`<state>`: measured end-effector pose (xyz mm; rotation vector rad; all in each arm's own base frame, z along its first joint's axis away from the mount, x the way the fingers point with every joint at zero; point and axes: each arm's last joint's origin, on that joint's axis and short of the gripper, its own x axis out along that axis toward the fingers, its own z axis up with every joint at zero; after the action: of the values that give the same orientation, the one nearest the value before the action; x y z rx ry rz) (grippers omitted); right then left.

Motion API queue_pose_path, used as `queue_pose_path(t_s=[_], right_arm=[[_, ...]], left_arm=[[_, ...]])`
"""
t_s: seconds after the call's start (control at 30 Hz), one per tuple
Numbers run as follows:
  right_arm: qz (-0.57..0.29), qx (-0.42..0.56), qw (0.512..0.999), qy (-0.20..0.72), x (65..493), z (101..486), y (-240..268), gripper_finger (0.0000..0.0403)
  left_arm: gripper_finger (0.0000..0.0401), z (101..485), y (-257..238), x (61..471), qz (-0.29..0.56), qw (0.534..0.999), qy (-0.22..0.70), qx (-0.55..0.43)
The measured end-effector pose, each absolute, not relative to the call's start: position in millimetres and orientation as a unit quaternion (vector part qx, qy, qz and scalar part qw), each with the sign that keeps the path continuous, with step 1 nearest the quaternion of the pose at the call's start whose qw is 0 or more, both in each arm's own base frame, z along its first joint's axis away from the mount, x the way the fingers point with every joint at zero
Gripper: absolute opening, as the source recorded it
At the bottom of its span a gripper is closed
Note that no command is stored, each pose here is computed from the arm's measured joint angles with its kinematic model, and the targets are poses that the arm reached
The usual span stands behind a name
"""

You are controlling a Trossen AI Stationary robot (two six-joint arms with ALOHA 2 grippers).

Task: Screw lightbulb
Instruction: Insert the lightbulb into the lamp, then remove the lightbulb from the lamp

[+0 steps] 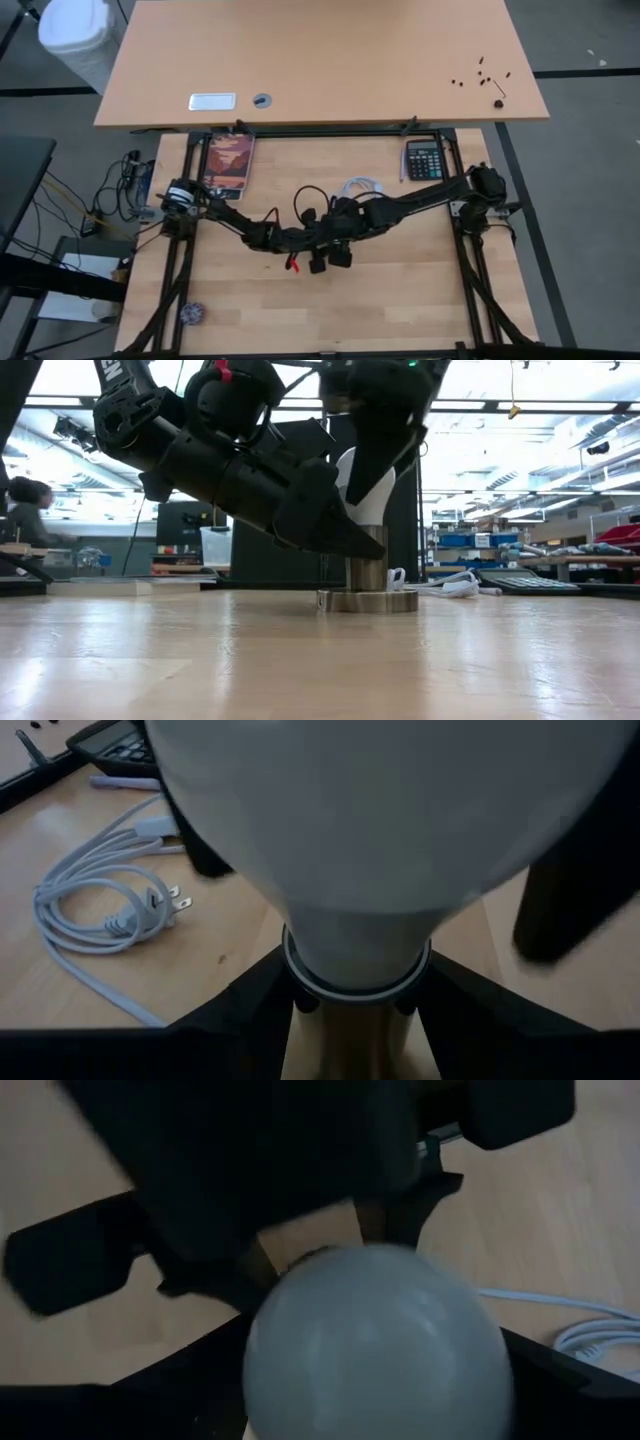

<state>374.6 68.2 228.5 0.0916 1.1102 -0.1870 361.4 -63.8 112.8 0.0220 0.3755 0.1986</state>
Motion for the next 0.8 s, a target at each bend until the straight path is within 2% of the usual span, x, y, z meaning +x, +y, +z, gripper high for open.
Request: queue_pose_path(t_s=[0.23, 0.43, 0.63, 0.8], right_arm=[[-0.094, 0.033, 0.836, 0.54, 384.8, 230.8, 69.5, 0.0304], [-0.095, 0.03, 0.834, 0.543, 381.1, 234.9, 68.9, 0.0259], [-0.09, 0.03, 0.831, 0.548, 380.2, 234.9, 69.0, 0.0259], [-0.049, -0.018, 0.83, 0.555, 379.7, 235.0, 69.4, 0.0264]], left_arm=[[0.0194, 112.5, -64.0, 361.3, 0.099, 0.977, 0.187, 0.006], [0.0194, 112.6, -63.9, 361.5, 0.1, 0.977, 0.187, 0.006], [0.0194, 112.6, -64.1, 361.6, 0.097, 0.978, 0.186, 0.006], [0.0194, 112.6, -64.2, 361.6, 0.095, 0.978, 0.187, 0.012]])
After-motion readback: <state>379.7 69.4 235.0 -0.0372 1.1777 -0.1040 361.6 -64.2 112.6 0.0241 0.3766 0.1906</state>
